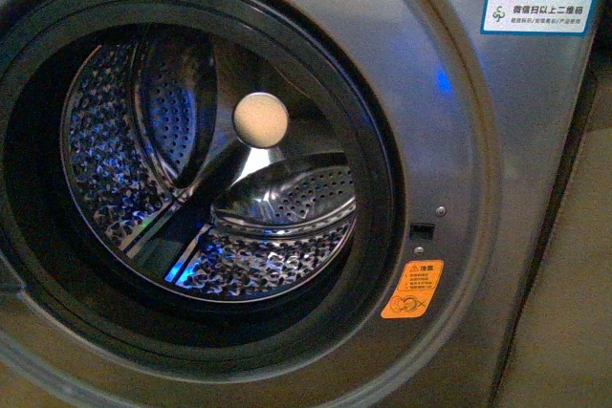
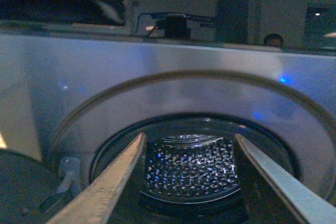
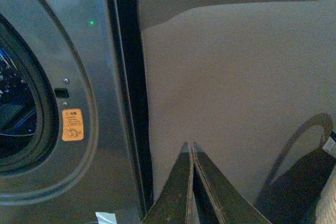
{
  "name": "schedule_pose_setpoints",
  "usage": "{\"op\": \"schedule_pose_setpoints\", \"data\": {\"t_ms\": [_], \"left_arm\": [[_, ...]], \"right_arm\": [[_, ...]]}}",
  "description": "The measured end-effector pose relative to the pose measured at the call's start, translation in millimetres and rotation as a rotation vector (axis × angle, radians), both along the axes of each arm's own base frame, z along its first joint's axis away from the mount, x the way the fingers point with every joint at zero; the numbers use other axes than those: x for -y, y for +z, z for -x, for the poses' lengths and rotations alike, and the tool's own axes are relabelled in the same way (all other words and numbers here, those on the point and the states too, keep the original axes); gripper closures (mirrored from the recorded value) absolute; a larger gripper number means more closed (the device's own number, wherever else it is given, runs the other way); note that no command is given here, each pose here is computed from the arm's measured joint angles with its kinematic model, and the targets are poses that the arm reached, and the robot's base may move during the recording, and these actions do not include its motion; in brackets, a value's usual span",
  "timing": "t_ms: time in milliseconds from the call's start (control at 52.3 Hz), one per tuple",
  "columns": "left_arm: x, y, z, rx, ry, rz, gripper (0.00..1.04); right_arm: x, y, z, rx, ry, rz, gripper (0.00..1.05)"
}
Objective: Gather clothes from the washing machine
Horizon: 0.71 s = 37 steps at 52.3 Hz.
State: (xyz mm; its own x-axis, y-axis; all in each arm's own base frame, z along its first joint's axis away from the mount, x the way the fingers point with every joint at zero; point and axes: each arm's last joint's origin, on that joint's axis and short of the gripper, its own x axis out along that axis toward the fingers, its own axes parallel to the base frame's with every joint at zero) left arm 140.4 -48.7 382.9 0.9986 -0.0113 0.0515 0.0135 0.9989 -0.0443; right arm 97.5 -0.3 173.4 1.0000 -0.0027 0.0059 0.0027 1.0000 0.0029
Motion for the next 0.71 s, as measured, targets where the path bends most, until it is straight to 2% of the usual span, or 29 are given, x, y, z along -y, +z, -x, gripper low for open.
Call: {"op": "schedule_pose_setpoints", "data": {"t_ms": [210, 306, 459, 708], "left_arm": [[-14, -61, 5, -0.033, -0.004, -0.027, 0.86], [-20, -92, 7, -0.06, -0.002, -0.039, 1.02], [-30, -122, 15, -0.046, 0.004, -0.037, 1.01], [-39, -157, 21, -0.057, -0.016, -0.039, 1.01]], "right_arm": [[0, -8, 0, -0.006, 0.0, 0.0, 1.02], [0, -8, 0, -0.004, 0.0, 0.0, 1.02], [0, -8, 0, -0.004, 0.0, 0.0, 1.02], [0, -8, 0, -0.004, 0.0, 0.0, 1.02]]}}
